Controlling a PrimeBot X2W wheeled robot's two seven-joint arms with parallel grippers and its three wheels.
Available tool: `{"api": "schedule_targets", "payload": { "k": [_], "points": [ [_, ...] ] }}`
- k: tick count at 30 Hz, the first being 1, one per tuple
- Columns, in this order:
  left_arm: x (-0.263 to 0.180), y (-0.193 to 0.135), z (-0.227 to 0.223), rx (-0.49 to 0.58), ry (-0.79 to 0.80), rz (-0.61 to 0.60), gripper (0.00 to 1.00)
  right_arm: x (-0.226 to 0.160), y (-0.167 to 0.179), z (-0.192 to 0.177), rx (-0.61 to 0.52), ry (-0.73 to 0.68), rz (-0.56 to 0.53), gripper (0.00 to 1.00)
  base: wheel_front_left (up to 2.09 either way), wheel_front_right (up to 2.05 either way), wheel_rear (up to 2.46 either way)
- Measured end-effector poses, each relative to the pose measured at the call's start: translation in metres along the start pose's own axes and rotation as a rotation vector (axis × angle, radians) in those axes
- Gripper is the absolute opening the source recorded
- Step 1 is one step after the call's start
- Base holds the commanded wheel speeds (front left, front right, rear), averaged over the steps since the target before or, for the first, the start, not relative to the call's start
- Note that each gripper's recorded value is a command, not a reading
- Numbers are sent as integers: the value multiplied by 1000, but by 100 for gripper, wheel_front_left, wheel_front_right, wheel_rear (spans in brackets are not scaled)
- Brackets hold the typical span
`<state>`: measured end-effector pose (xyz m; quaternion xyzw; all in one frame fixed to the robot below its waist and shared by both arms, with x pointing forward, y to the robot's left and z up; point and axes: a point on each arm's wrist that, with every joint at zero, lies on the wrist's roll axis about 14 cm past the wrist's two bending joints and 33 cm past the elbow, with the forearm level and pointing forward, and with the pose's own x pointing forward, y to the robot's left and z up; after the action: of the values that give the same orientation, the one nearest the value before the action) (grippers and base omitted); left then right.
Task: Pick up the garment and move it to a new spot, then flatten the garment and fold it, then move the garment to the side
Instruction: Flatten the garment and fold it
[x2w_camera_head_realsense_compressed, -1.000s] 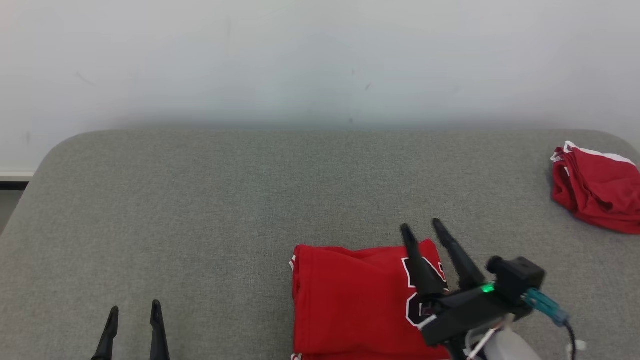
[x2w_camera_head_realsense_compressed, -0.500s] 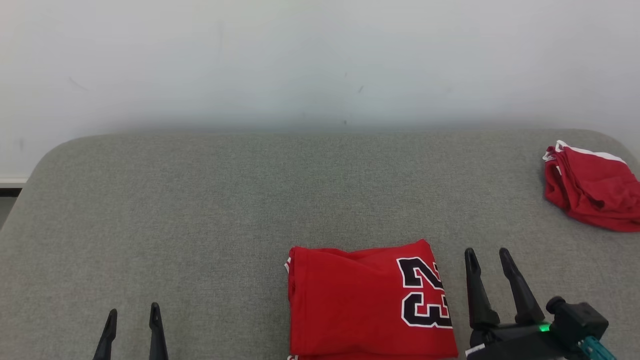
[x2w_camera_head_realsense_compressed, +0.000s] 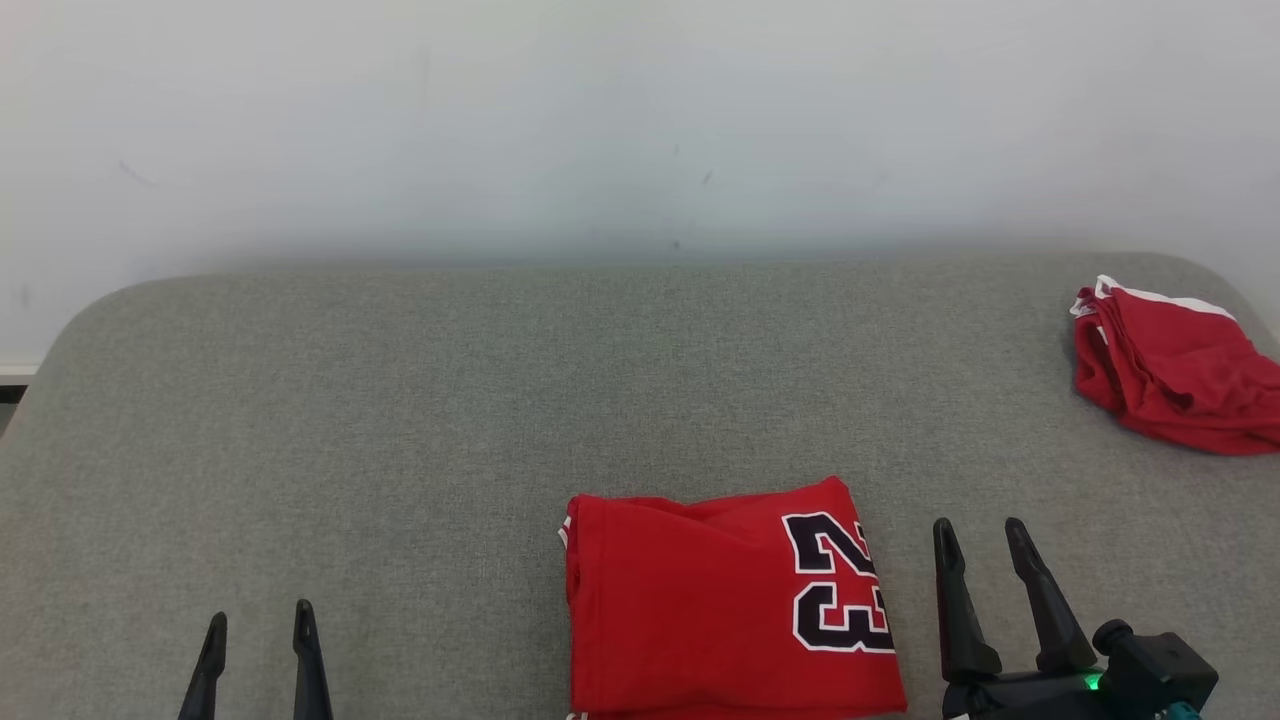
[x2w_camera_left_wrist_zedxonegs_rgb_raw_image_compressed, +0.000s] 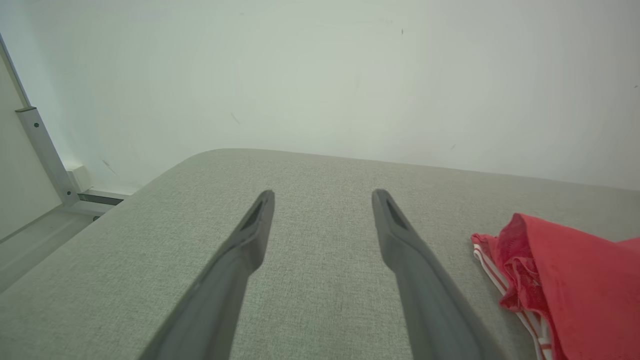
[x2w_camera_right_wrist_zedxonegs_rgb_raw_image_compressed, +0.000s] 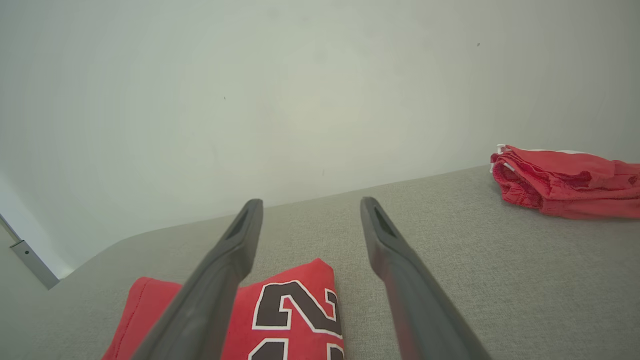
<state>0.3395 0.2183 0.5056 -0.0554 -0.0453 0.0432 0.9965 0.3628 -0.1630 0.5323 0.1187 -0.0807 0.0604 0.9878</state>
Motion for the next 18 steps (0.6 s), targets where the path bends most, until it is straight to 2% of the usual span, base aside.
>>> {"api": "schedule_targets", "payload": {
  "k": [18],
  "points": [
    [-1,-18,-3,97,12,-84,100,-12,-16,-15,-56,55,-48,100,0,0,0]
  ]
}}
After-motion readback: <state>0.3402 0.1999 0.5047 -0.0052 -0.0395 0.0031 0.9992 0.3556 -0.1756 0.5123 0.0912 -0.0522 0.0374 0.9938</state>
